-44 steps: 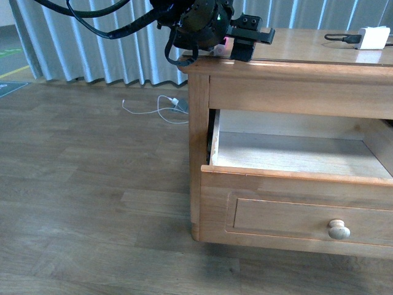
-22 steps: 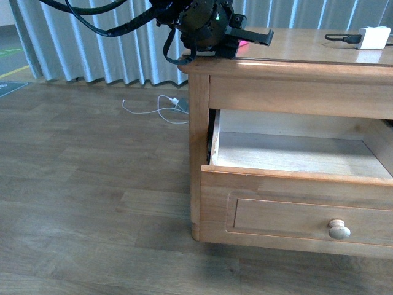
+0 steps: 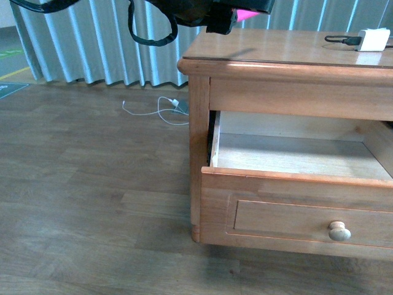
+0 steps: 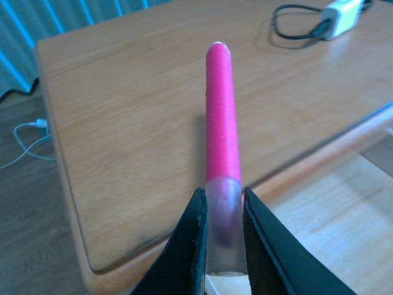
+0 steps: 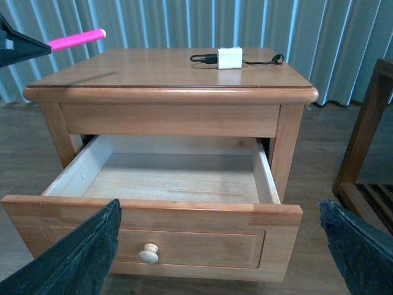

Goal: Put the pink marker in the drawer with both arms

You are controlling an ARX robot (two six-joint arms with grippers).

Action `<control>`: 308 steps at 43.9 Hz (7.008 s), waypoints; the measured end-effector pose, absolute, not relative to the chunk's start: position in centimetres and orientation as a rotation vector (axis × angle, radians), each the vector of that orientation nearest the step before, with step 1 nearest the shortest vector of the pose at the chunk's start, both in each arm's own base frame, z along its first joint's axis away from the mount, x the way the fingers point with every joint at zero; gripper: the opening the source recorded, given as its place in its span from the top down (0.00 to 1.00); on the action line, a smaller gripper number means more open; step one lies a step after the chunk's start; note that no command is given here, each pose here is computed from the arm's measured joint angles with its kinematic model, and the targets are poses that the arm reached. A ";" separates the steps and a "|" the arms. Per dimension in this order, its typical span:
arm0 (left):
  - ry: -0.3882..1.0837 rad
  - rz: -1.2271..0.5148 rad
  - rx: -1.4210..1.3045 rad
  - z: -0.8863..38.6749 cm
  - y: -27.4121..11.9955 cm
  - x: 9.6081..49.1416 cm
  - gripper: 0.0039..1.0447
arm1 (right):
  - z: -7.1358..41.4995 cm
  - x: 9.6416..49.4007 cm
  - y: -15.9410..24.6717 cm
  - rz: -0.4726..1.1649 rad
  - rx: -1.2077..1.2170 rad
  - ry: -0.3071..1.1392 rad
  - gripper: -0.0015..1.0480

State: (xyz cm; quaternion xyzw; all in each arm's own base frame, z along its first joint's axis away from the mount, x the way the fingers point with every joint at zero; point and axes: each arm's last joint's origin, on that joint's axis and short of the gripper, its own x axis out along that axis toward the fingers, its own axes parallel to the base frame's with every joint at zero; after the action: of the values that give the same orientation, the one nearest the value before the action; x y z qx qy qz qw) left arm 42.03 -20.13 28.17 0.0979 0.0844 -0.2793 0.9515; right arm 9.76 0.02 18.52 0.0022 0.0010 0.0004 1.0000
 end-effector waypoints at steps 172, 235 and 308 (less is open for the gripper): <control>-0.016 -0.003 -0.005 17.1 0.0 9.7 0.96 | 18.5 9.8 0.0 0.000 0.004 0.003 0.08; -0.017 -0.002 -0.004 17.1 0.0 9.6 0.06 | 13.1 26.6 4.4 0.066 -0.083 0.704 0.08; -0.017 -0.002 -0.004 17.1 0.0 9.6 0.06 | 9.8 40.8 4.5 -0.169 0.002 0.292 0.08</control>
State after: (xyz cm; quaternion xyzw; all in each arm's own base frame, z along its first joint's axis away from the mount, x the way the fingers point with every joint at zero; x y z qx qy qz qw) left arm 9.65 -0.02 17.10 -0.0022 -0.0085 -0.0010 1.0000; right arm 40.77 4.53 9.80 0.0009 0.1451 -0.0843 0.9858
